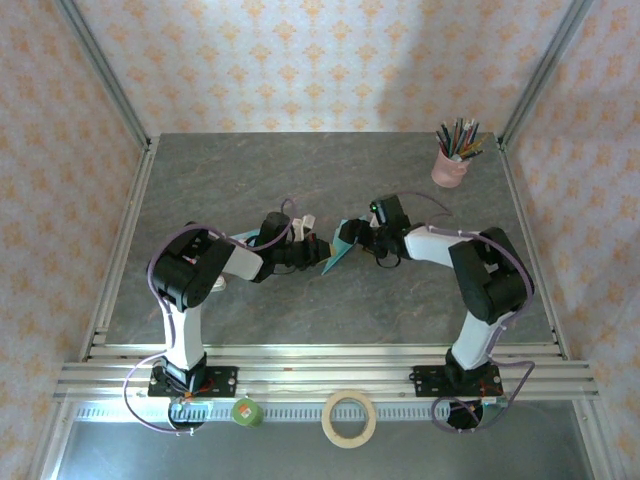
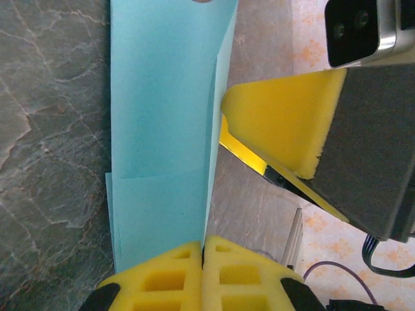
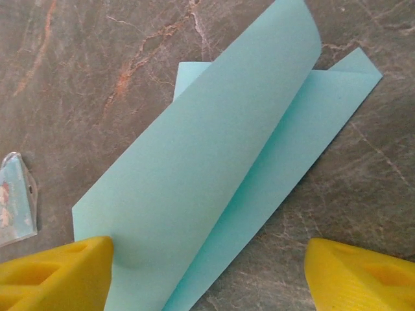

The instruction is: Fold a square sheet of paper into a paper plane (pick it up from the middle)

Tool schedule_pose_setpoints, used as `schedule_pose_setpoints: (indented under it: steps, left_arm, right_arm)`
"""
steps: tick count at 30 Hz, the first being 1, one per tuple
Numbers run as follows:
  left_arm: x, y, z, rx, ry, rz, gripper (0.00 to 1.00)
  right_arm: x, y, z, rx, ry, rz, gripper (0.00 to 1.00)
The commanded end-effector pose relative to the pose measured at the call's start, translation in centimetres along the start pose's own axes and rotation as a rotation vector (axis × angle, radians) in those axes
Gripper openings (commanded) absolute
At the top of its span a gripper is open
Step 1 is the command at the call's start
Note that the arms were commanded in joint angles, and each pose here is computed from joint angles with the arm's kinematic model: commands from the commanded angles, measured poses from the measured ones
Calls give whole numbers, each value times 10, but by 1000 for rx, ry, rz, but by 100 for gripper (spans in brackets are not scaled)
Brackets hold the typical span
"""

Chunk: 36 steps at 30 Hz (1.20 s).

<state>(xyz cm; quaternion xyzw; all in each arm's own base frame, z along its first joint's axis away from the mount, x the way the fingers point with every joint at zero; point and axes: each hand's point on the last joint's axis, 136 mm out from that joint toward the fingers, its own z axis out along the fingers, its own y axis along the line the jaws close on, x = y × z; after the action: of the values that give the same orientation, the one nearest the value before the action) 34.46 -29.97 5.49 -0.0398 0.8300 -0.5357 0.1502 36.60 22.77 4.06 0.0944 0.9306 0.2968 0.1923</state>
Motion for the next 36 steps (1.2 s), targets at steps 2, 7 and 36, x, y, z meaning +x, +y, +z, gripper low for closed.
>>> schedule_pose_setpoints:
  steps: [2,7,36]
  left_arm:
    - [0,4,-1,11,0,-9,0]
    - [1,12,-1,-22,4,-7,0]
    - [6,19,-22,-272,1,187,52]
  right_arm:
    - [10,-29,19,148,26,3,75]
    - [18,-41,29,245,50,-13,72]
    - [33,-59,40,323,73,28,67]
